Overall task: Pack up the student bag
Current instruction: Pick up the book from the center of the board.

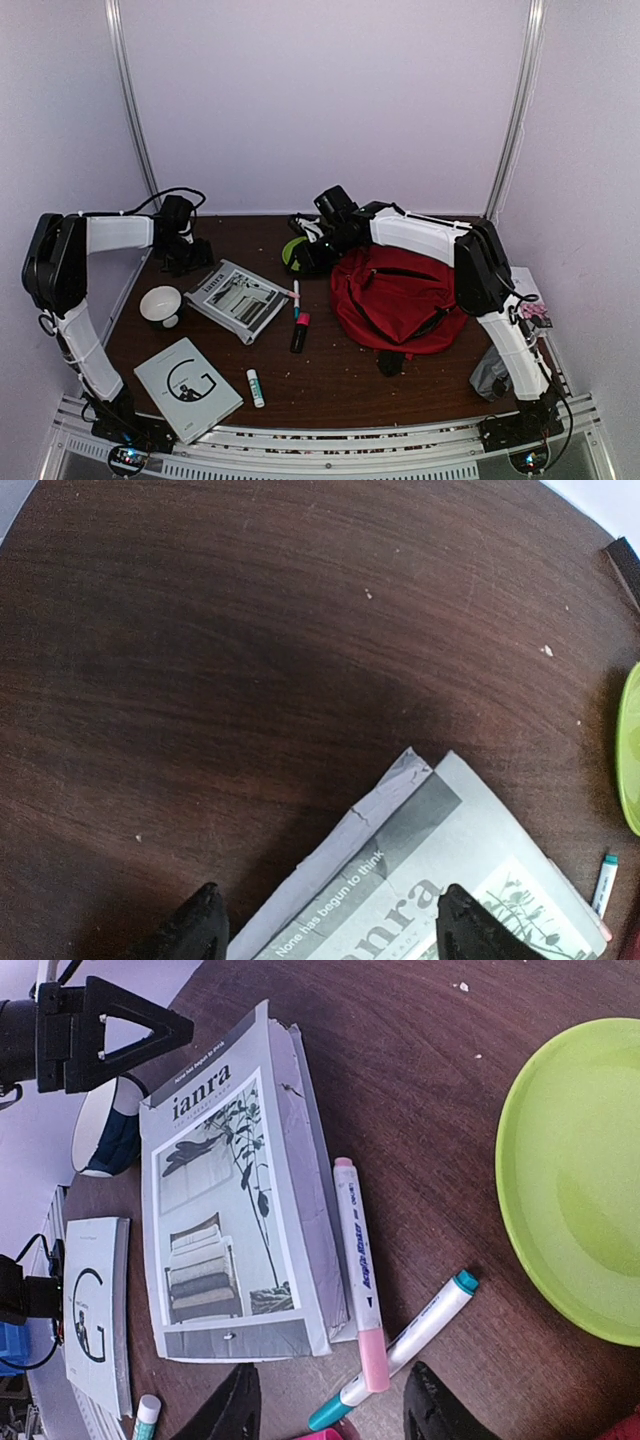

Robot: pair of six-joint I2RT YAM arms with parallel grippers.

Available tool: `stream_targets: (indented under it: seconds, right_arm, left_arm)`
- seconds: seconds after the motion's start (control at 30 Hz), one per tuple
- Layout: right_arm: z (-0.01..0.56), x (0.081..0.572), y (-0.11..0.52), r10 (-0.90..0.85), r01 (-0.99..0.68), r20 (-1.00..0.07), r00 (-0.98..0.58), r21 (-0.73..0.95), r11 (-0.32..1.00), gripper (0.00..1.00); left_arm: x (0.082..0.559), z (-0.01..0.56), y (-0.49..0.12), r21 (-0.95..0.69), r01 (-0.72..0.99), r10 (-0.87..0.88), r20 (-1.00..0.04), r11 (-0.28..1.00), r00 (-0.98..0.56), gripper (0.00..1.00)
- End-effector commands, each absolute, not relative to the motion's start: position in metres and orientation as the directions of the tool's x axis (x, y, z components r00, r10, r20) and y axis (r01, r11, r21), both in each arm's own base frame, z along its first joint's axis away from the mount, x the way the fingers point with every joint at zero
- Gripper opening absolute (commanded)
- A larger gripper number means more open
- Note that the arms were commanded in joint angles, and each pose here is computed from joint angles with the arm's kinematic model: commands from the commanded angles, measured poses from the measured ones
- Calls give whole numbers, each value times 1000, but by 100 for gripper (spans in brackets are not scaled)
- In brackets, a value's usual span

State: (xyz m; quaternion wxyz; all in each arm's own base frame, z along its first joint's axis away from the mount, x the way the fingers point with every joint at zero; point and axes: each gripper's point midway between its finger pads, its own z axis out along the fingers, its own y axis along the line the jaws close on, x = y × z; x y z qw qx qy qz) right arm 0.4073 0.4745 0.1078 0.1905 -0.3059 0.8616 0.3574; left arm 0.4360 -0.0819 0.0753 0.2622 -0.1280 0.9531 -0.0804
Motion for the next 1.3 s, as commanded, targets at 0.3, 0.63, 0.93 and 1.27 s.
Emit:
stream_targets:
  seconds: [0.3, 0.63, 0.93, 1.27]
  right_arm:
    - [66, 390, 506, -369, -574, -441, -819, 600, 558, 48]
    - [75, 380, 522, -368, -577, -447, -816, 673, 463, 37]
    - [85, 384, 532, -340, -585, -477, -810, 691, 425, 37]
    - [71, 380, 530, -351, -571, -451, -821, 673, 471, 40]
  left_arm:
    - [449, 73, -70, -191, -208, -278, -503, 959, -818, 75]
    - [450, 65, -80, -229, -169, -263, -481, 959, -836, 69]
    - [451, 67, -89, -270, -136, -256, -482, 953, -838, 62]
    - [454, 68, -94, -289, -117, -251, -485, 950, -838, 59]
